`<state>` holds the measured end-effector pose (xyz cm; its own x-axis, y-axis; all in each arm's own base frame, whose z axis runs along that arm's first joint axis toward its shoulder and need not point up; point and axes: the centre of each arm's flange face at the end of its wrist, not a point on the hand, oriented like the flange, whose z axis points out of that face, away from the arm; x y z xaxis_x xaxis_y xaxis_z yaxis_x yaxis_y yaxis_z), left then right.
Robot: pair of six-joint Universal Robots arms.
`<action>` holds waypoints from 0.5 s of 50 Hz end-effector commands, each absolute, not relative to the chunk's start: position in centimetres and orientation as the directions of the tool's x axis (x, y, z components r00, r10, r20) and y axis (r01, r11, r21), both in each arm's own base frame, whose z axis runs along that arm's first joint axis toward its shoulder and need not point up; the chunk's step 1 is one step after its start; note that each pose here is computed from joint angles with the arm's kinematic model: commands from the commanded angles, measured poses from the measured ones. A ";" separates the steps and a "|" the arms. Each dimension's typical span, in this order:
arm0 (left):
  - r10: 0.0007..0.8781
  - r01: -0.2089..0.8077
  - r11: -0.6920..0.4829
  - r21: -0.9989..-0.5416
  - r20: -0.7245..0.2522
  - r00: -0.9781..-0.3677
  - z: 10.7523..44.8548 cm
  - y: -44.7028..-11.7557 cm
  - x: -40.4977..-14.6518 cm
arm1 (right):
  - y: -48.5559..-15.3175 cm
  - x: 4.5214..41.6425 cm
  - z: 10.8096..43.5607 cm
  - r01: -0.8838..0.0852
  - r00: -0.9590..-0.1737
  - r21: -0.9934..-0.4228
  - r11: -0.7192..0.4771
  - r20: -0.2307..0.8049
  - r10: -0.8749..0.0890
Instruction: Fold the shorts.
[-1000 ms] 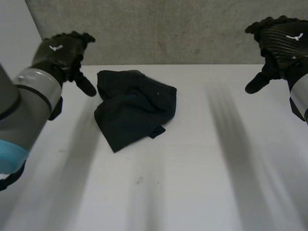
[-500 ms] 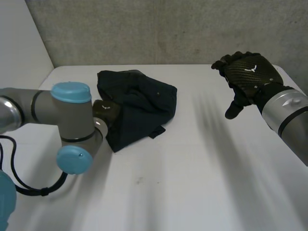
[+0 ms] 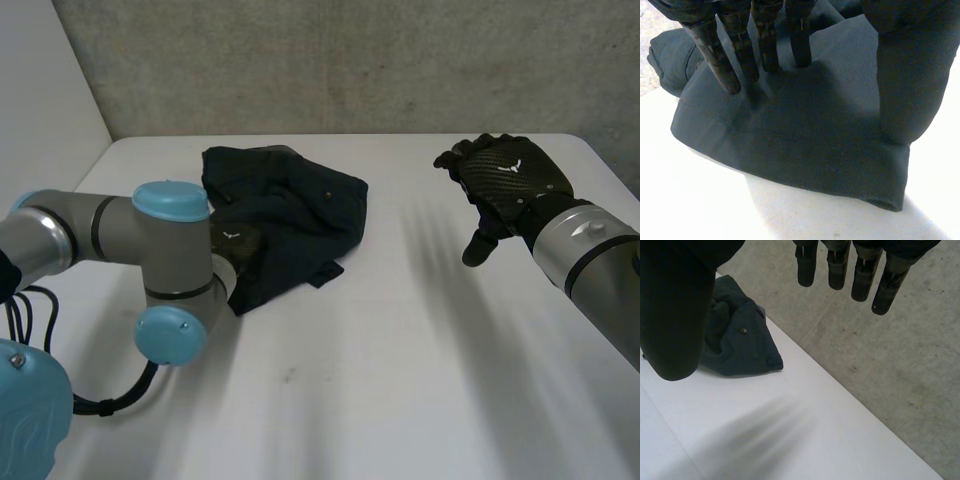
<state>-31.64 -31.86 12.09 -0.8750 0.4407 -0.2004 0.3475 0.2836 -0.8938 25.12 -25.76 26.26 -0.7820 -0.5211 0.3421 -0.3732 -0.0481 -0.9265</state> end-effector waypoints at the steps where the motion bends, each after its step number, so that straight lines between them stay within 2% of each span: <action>1: 0.441 0.353 0.290 -0.890 -0.203 -0.874 11.5 -32.0 -31.7 | -25.8 25.1 26.3 -0.373 -0.782 -0.927 -0.049 0.342 -0.521; 7: 0.445 0.379 0.279 -0.882 -0.231 -0.865 11.4 -32.0 -31.6 | -25.8 25.1 26.2 -0.377 -0.781 -0.925 -0.049 0.346 -0.520; 12: 0.450 0.413 0.241 -0.878 -0.276 -0.849 12.7 -31.2 -32.0 | -26.0 25.1 26.3 -0.375 -0.783 -0.925 -0.055 0.348 -0.515; 22: 0.416 0.298 0.023 -0.954 -0.262 -0.871 25.9 -26.9 -31.2 | -29.2 26.3 23.4 -0.421 -0.749 -0.907 -0.026 0.363 -0.555; 25: 0.407 0.282 -0.024 -0.959 -0.267 -0.873 28.0 -26.1 -30.7 | -29.6 27.2 22.5 -0.416 -0.725 -0.909 -0.025 0.348 -0.594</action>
<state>-31.72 -28.53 21.80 -0.8628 0.4259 -0.2726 0.3428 0.0964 -0.9344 25.70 -28.07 24.55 -0.7660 -0.5356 0.3555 -0.4036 -0.0298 -0.9145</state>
